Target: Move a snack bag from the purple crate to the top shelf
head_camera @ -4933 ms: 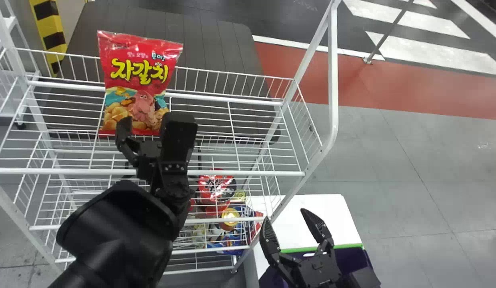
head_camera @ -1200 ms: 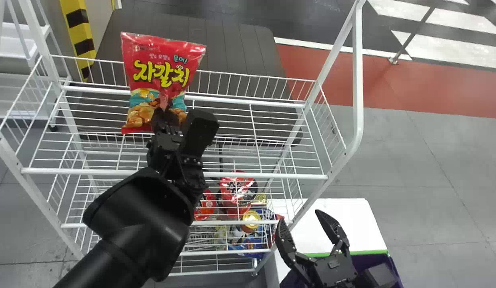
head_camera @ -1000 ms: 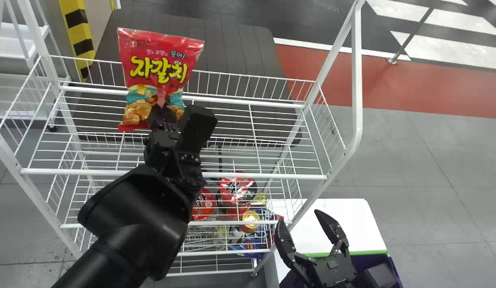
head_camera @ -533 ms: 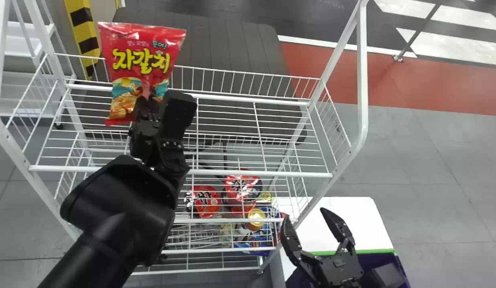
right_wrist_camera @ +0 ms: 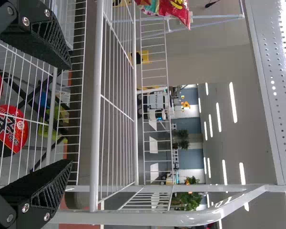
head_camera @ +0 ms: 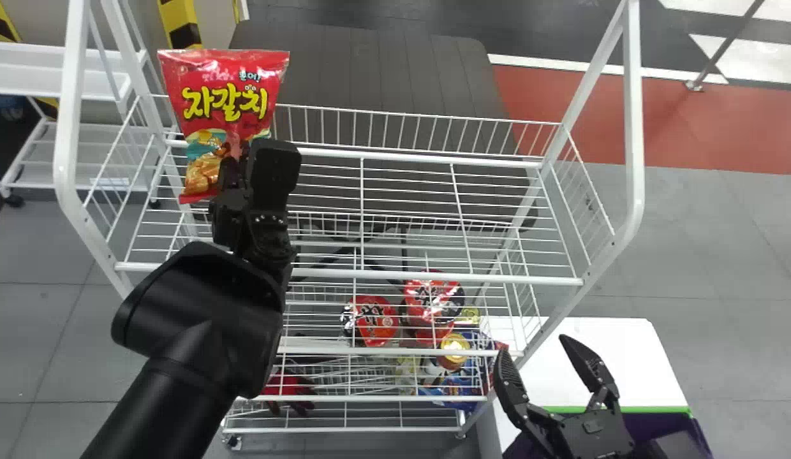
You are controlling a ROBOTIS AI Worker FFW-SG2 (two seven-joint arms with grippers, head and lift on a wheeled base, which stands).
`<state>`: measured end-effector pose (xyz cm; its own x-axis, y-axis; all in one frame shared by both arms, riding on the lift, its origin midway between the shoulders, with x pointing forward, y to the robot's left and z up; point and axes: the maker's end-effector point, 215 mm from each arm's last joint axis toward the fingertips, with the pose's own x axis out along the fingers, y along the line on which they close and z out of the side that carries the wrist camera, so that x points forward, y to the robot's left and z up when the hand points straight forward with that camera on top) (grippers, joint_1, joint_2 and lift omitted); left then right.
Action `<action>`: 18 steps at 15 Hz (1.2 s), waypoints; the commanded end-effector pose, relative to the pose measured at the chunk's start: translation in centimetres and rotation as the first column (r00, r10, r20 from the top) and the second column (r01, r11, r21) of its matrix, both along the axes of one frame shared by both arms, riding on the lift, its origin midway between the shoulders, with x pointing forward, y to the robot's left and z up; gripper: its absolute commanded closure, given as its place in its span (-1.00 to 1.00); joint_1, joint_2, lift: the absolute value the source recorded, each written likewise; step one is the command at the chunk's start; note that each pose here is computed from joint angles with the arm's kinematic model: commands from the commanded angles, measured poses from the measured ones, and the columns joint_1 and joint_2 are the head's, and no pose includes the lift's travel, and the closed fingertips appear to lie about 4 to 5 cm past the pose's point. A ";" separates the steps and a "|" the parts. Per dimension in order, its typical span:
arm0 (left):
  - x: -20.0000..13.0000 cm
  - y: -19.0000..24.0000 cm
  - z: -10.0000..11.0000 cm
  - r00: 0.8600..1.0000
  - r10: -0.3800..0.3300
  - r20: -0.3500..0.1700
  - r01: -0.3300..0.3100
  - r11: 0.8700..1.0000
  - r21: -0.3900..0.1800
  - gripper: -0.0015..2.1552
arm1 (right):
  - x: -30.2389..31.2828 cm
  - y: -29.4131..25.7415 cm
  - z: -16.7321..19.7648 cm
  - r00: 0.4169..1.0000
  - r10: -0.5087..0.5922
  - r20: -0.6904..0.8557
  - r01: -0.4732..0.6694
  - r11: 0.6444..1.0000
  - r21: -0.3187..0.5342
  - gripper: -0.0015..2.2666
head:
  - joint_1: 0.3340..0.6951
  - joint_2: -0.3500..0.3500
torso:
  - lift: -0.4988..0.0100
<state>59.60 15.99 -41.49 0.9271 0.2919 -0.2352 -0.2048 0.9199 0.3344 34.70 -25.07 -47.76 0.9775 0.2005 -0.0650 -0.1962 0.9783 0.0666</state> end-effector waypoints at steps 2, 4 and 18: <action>0.7 0.7 -0.2 1.000 0.003 0.019 -0.003 1.000 -0.013 0.25 | 0.0 0.0 0.1 1.000 0.000 0.003 0.000 1.000 0.000 -0.88 | 1.00 -0.30 | 0.96; 1.2 0.7 -0.2 1.000 -0.004 0.021 0.005 1.000 -0.011 0.25 | -0.1 0.0 0.0 1.000 -0.001 0.000 0.001 1.000 0.001 -0.88 | 1.00 -0.28 | 0.96; 1.3 3.3 -1.3 0.999 0.001 0.034 -0.003 0.999 0.034 0.25 | 0.0 -0.3 -0.2 1.000 -0.007 0.001 0.007 1.000 0.002 -0.87 | 1.00 -0.21 | 0.96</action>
